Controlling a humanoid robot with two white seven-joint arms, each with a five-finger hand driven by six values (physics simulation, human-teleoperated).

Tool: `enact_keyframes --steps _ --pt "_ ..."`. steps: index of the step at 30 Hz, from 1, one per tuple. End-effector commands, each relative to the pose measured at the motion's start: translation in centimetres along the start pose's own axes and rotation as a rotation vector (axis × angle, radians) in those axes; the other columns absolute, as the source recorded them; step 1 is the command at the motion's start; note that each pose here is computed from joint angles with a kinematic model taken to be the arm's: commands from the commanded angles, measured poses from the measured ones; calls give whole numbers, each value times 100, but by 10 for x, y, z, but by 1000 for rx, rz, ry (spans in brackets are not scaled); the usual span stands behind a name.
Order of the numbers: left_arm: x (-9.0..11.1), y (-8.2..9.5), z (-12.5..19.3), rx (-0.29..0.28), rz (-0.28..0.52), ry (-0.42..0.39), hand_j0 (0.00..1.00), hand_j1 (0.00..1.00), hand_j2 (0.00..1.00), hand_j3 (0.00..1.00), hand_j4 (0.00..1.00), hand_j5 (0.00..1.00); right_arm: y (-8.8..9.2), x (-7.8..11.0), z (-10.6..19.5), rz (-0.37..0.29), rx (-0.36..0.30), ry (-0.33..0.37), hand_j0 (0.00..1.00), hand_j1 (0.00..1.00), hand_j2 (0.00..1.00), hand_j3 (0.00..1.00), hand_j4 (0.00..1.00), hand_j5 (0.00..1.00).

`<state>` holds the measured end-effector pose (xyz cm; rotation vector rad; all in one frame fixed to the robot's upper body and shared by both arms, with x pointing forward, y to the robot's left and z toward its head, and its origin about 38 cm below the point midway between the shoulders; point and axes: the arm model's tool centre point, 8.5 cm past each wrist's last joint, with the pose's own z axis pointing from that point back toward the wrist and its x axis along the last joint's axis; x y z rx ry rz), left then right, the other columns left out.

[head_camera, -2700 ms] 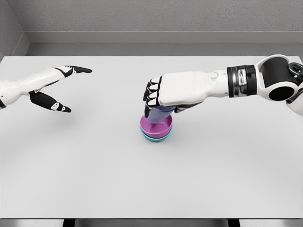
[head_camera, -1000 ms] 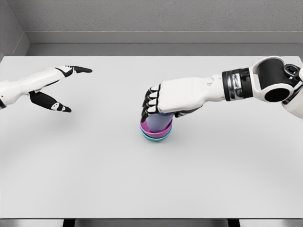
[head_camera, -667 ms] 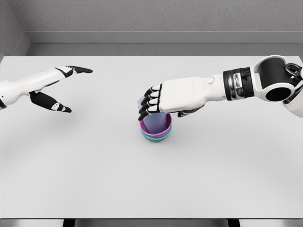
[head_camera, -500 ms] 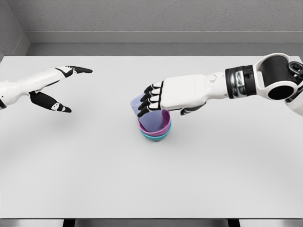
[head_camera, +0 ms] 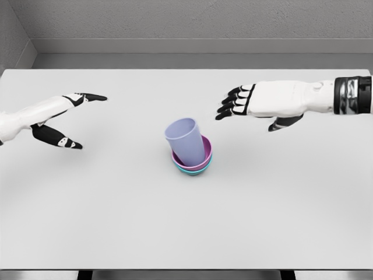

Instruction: Stacking bowl and cup with both arms

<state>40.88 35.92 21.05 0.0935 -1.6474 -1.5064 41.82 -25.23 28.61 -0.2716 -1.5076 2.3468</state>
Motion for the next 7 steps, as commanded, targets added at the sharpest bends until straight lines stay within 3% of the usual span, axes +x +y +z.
enact_keyframes --steps 1,3,7 --pt "2 17 7 31 -24 6 100 100 100 100 100 100 6 -15 28 -36 1 78 100 100 100 100 100 100" --pt "2 17 7 28 -24 6 100 100 100 100 100 100 12 -23 39 -53 9 115 100 100 100 100 100 100" --pt "2 17 8 28 -25 8 100 100 100 100 100 100 17 -24 38 -65 14 116 100 100 100 100 100 100"
